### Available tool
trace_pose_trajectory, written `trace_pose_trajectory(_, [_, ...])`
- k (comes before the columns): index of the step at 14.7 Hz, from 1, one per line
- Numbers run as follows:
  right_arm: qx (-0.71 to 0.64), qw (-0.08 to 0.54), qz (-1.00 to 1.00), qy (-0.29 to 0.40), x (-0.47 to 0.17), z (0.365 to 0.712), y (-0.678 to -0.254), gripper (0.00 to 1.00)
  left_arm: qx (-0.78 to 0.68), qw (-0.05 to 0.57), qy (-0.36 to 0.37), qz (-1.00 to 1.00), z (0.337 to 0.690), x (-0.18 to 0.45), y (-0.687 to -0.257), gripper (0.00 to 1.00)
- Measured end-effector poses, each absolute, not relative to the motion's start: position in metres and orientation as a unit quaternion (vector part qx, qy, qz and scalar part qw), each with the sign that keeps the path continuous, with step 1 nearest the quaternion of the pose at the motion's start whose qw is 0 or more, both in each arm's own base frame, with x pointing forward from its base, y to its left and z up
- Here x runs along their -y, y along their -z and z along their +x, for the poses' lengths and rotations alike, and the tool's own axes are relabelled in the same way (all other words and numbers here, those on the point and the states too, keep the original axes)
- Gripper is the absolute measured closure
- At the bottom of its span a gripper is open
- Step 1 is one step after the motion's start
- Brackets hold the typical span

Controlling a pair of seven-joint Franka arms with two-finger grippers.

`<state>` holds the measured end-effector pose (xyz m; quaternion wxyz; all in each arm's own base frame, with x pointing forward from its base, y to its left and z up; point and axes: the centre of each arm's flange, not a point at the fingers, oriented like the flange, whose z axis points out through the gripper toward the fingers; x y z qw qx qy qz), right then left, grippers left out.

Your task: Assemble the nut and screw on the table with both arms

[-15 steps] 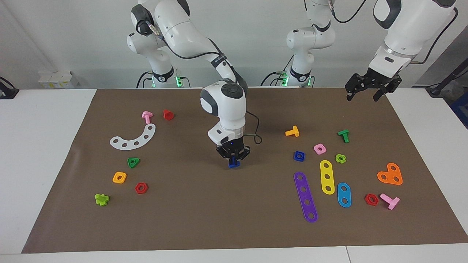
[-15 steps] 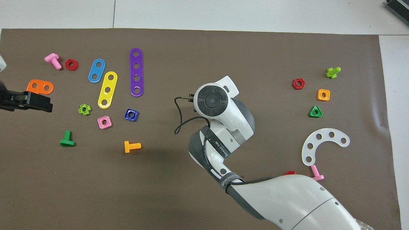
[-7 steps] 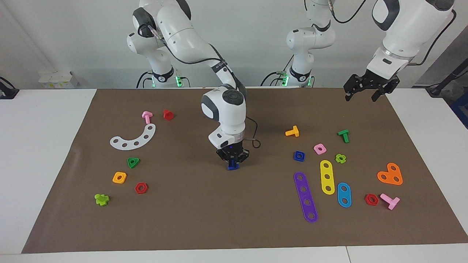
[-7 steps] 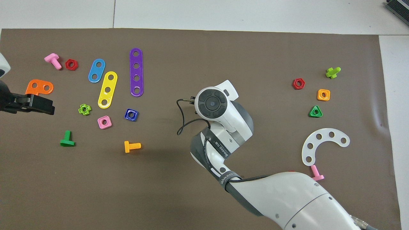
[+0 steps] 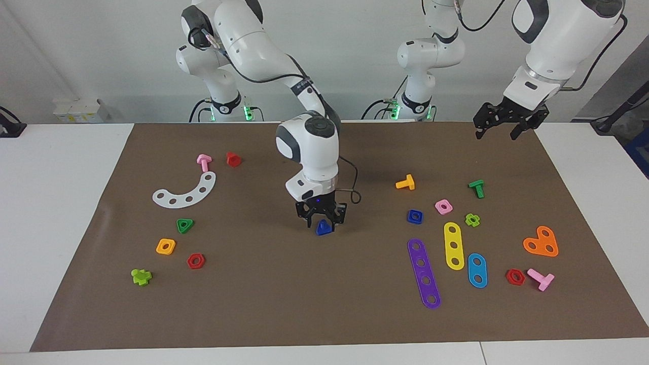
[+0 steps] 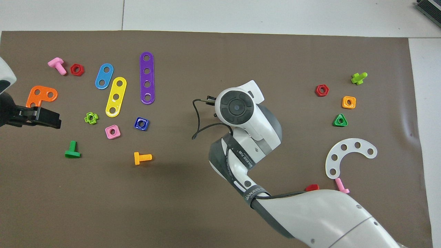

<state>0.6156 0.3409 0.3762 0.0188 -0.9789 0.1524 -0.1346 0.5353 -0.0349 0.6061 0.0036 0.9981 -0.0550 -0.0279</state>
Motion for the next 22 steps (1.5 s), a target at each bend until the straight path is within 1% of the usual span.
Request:
trace_pose_trajectory(1, [-0.166, 0.016, -0.976, 0.14, -0.315, 0.623, -0.405, 0.01, 0.054, 0.006, 0.028, 0.998, 0.537, 0.037, -0.602, 0.04])
trace_pose_trajectory(2, [-0.171, 0.009, -0.975, 0.143, -0.285, 0.628, -0.434, 0.0, 0.052, 0.009, 0.027, 0.998, 0.54, 0.04, -0.596, 0.05])
trace_pose_trajectory(4, [-0.168, -0.008, -0.975, 0.143, -0.225, 0.634, -0.48, 0.0, 0.046, 0.011, 0.024, 0.999, 0.554, 0.056, -0.575, 0.05])
trace_pose_trajectory(7, [-0.149, -0.021, -0.98, 0.127, -0.142, 0.634, -0.524, 0.0, 0.053, 0.016, 0.02, 0.998, 0.581, 0.088, -0.527, 0.06])
trace_pose_trajectory(9, [-0.141, -0.009, -0.985, 0.101, -0.087, 0.625, -0.551, 0.0, 0.061, 0.019, 0.011, 0.998, 0.593, 0.101, -0.495, 0.07])
trace_pose_trajectory(12, [-0.135, 0.0, -0.988, 0.07, -0.017, 0.596, -0.592, 0.0, 0.072, 0.021, -0.003, 0.997, 0.596, 0.115, -0.452, 0.07])
trace_pose_trajectory(14, [-0.141, -0.002, -0.989, 0.047, 0.002, 0.575, -0.615, 0.0, 0.086, 0.022, -0.002, 0.996, 0.593, 0.126, -0.431, 0.08])
trace_pose_trajectory(16, [-0.145, 0.004, -0.989, 0.024, 0.004, 0.562, -0.627, 0.0, 0.101, 0.023, 0.002, 0.995, 0.592, 0.135, -0.411, 0.09])
trace_pose_trajectory(18, [-0.15, 0.012, -0.989, 0.017, 0.007, 0.56, -0.625, 0.0, 0.118, 0.024, 0.002, 0.993, 0.59, 0.139, -0.383, 0.12])
trace_pose_trajectory(20, [-0.15, 0.012, -0.989, 0.009, 0.008, 0.561, -0.62, 0.0, 0.132, 0.025, 0.003, 0.991, 0.587, 0.14, -0.354, 0.13])
trace_pose_trajectory(22, [-0.145, 0.011, -0.989, 0.007, 0.002, 0.56, -0.62, 0.0, 0.142, 0.026, 0.004, 0.99, 0.586, 0.147, -0.336, 0.13])
